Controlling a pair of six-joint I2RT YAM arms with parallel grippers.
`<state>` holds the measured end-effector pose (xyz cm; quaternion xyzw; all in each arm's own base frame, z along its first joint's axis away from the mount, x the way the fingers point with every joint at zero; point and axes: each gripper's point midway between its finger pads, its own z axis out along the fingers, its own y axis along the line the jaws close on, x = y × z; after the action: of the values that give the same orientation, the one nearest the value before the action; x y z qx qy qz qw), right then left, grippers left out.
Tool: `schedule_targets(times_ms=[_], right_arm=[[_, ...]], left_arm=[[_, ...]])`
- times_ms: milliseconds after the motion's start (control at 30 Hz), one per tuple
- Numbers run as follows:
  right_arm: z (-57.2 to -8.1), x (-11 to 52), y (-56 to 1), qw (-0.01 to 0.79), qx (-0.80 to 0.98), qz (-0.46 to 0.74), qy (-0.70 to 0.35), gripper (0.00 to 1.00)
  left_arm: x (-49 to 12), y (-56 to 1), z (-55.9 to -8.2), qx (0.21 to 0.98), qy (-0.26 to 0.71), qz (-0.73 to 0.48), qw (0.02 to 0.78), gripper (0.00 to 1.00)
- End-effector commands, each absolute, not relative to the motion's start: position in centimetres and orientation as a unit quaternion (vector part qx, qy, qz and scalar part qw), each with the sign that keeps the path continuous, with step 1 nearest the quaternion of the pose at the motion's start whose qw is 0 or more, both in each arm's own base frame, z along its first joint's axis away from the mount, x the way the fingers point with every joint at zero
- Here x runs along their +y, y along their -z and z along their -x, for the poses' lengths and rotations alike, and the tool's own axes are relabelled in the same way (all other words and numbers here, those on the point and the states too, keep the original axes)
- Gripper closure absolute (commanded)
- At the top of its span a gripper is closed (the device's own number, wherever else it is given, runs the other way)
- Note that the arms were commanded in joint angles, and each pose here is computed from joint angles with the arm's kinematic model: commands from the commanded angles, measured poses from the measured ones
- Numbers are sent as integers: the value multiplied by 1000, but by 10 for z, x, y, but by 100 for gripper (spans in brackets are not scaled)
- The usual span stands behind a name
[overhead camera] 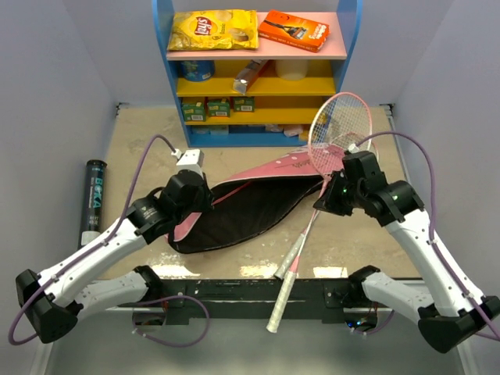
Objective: Pack up the badminton gear
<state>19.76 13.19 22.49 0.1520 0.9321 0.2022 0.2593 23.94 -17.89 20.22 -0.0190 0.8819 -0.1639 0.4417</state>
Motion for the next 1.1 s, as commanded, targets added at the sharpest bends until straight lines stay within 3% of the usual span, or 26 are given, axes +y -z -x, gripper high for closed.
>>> schedule_targets(times_ms=[0,433,1067], right_arm=[[-185,145,-221,254,930,-150,-221,100],[-134,131,-149,197,949,-140,-202,100],[-109,137,-95,133,969,-107,-181,100]], left_arm=[[-201,-229,-266,856,193,28,479,100],[-248,-210,-307,864,192,8,465,100],[-282,-206,-344,862,191,1,469,100]])
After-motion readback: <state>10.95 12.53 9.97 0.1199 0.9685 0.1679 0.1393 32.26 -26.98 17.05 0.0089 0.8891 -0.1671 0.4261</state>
